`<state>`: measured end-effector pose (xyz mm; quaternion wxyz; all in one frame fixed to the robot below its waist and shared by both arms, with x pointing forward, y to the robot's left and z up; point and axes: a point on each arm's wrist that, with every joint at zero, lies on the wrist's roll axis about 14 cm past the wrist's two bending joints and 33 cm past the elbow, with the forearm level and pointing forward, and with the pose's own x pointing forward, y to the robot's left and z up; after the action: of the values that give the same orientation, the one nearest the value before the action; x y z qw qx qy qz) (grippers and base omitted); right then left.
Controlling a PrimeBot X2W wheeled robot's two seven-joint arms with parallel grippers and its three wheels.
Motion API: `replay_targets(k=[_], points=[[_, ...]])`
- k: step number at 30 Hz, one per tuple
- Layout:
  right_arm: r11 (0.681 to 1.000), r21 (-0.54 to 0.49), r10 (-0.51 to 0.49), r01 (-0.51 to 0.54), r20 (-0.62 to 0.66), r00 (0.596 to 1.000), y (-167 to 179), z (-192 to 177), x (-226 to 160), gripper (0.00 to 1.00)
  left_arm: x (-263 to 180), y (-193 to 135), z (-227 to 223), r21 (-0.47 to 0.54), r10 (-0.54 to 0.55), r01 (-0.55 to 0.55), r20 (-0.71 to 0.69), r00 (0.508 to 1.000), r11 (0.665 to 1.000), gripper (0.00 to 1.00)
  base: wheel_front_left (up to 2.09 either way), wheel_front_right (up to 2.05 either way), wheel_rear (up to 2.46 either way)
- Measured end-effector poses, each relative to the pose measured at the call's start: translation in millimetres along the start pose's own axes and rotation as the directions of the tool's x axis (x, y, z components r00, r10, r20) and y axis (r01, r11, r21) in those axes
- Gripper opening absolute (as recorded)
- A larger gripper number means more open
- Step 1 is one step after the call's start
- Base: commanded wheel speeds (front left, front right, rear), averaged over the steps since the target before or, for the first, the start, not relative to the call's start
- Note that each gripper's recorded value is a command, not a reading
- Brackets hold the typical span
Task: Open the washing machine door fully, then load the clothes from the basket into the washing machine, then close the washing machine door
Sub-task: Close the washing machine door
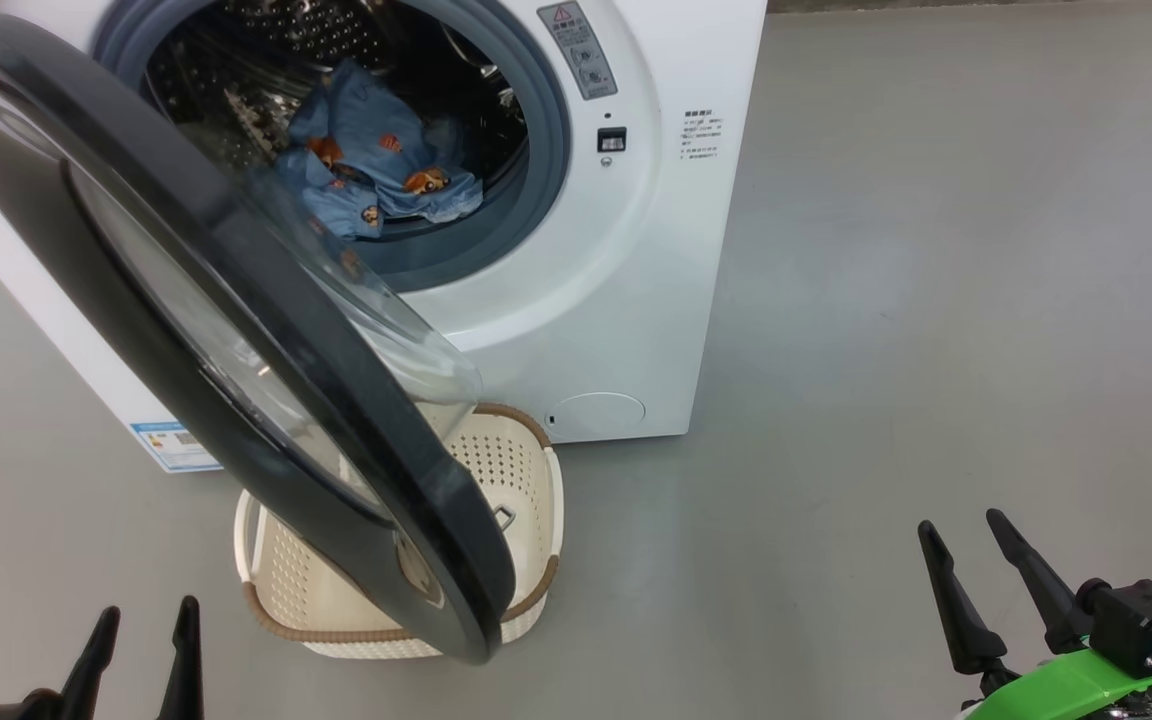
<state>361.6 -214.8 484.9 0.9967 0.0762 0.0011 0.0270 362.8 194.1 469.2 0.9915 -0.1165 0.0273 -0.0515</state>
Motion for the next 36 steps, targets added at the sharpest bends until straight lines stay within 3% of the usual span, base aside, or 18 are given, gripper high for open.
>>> replay_targets(k=[2,3,4,6,7,16,21,25,29,36], points=[[1.000,0.004,0.002,-0.002,0.003,1.000,1,0,1,1.00,-1,0,1,0.002,0.001,-0.001,0.003,1.000,1.000,1.00,0.00,0.00,0.00],[1.000,0.004,0.002,-0.002,0.003,1.000,1,0,1,0.81,-1,0,1,0.002,0.001,-0.001,0.003,1.000,1.000,1.00,0.00,0.00,0.00],[1.000,0.006,0.007,-0.008,0.003,1.000,4,0,1,0.45,-1,0,2,0.001,0.001,-0.001,0.005,1.000,1.000,1.00,0.00,0.00,0.00],[1.000,0.012,0.018,-0.018,0.004,1.000,8,0,2,0.04,-2,-1,3,-0.001,0.001,-0.001,0.010,1.000,1.000,1.00,0.00,0.00,0.00],[1.000,0.016,0.024,-0.024,0.005,1.000,11,0,3,0.00,-3,-1,3,-0.003,0.002,-0.002,0.011,1.000,1.000,1.00,0.00,0.00,0.00],[0.989,0.044,0.136,-0.142,0.108,0.985,56,29,16,0.00,-17,6,11,-0.009,0.042,-0.042,0.045,0.998,0.999,1.00,0.00,0.00,0.00],[0.954,0.017,0.283,-0.299,0.282,0.917,108,88,31,0.00,-24,11,20,0.000,0.063,-0.063,0.076,0.995,0.998,1.00,0.00,0.00,0.00],[0.905,-0.008,0.396,-0.425,0.381,0.835,151,123,27,0.00,-30,14,27,-0.001,0.081,-0.082,0.102,0.991,0.997,1.00,0.00,0.00,0.00],[0.833,-0.031,0.506,-0.552,0.442,0.740,197,145,15,0.00,-37,18,35,-0.009,0.103,-0.102,0.133,0.986,0.995,1.00,0.00,0.00,0.00],[0.699,-0.042,0.653,-0.714,0.447,0.612,259,146,-12,0.00,-54,30,39,-0.017,0.154,-0.153,0.150,0.977,0.988,1.00,0.00,0.00,0.00]])
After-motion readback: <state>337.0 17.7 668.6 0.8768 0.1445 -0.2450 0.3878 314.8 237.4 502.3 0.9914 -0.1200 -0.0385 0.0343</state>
